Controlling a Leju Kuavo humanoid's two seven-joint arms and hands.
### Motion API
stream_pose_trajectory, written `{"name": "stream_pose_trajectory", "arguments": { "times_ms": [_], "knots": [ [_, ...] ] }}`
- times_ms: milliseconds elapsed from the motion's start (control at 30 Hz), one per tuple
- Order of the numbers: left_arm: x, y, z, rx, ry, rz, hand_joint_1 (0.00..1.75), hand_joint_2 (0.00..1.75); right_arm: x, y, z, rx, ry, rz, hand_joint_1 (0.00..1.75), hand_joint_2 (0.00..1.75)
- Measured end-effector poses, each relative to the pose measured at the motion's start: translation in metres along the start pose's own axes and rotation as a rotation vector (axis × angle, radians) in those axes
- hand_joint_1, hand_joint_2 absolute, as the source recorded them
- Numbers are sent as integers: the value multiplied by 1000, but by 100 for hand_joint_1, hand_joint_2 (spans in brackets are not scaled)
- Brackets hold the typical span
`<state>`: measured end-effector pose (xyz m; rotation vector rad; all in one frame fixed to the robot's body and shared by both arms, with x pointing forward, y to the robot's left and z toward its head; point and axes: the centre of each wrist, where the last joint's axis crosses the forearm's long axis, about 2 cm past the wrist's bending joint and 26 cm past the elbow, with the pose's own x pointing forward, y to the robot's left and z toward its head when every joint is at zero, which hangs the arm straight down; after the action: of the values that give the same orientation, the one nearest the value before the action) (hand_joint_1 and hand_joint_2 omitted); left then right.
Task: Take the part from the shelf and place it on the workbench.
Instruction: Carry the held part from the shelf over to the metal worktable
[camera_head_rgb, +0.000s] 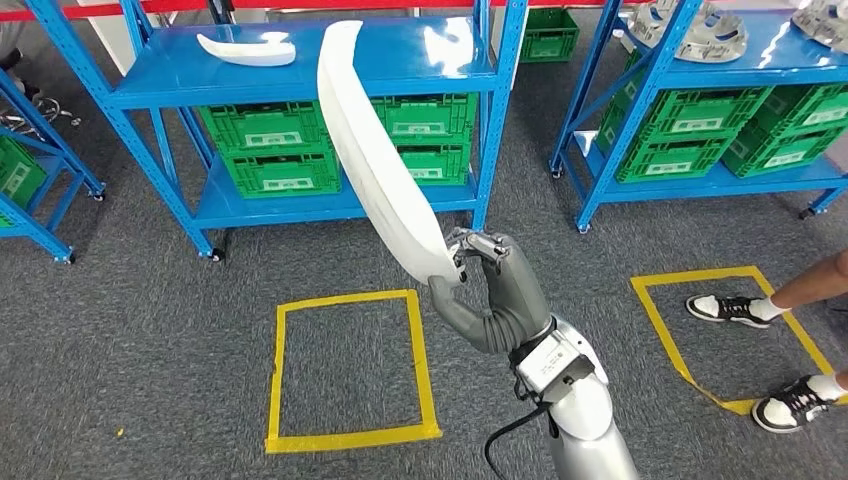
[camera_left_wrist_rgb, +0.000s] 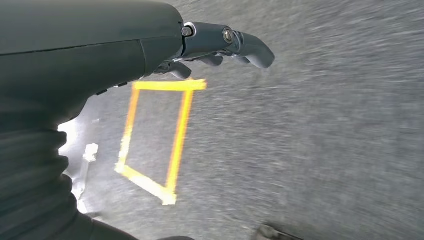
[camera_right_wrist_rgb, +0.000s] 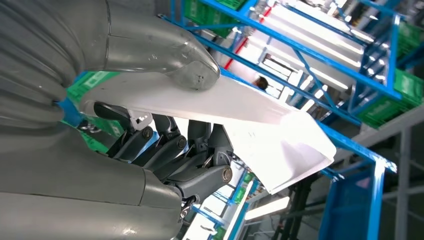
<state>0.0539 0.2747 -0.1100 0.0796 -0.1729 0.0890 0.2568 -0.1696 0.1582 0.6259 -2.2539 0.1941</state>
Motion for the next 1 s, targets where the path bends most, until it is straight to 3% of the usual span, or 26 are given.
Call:
{"name": "stream_pose_trajectory", "arguments": {
  "times_ms": [300, 1000],
  "knots": [
    [0, -3, 0, 3, 37, -15, 0, 175, 1, -5, -6, 16, 33, 26, 175, 175],
    [3, -11, 1, -30, -18, -13, 0, 175, -2, -13, -5, 16, 55, 27, 175, 175]
  ]
}}
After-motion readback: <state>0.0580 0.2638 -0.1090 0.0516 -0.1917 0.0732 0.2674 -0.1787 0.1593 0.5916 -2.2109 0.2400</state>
